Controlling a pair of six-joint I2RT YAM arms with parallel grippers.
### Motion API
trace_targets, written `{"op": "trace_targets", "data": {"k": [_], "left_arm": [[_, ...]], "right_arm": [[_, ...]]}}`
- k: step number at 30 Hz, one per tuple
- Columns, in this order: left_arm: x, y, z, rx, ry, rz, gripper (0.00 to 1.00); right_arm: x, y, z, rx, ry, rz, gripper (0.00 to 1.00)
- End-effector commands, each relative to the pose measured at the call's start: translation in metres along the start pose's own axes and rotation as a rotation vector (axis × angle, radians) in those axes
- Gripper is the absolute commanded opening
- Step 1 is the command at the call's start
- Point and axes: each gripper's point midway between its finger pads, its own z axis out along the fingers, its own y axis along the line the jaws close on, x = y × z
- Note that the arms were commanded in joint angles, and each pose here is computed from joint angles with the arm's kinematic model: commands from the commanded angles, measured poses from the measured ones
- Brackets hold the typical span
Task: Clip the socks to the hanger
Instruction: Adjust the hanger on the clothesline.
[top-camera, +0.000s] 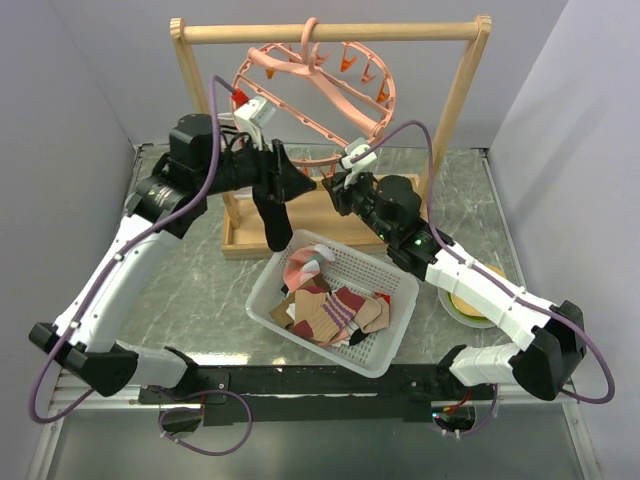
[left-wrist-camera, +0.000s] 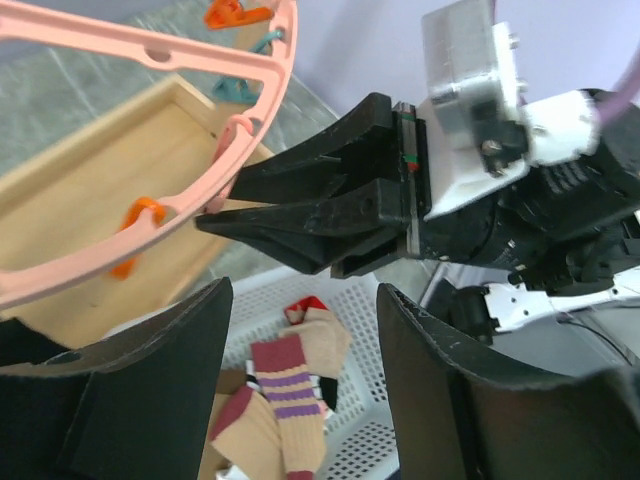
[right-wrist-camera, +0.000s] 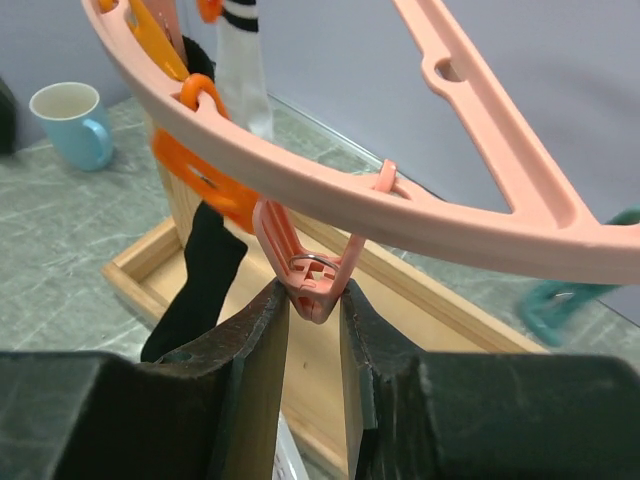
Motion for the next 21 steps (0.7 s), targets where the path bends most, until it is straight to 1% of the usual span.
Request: {"op": "trace_targets", "data": {"k": [1,4,8,11,12,17,21], "left_arm": [[0.003,-0.007,0.023,0.054,0.018,-0.050,0.65],[-0.002,-0.002,0.032,0.033,0.009,-0.067,0.66],[0.002,0.003,0.038,0.000,0.012,-0.086,0.66],[-0.004,0.013,0.040,-0.053,-0.011,-0.085,0.66],[-0.006,0.021,0.042,-0.088,-0.022,-0.081,0.66],[-0.016,0.028,0.045,-0.125,-0.051,-0.076,0.67],[-0.022,0.040,0.045,-0.160,-0.073,-0.099,0.67]], "right_arm": [[-0.044,-0.011,-0.012,0.104,-0.072,0.010,0.00],[-0.046,-0.005,-0.014,0.113,-0.067,0.030,0.00],[-0.049,0.011,-0.016,0.070,-0.072,0.059,0.00],[-0.053,0.018,-0.019,0.050,-0.077,0.069,0.00],[-0.051,0.022,-0.019,0.039,-0.072,0.069,0.00],[-0.052,0.033,-0.025,-0.024,-0.084,0.085,0.00],[-0.051,0.043,-0.026,-0.081,-0.084,0.088,0.00]]}}
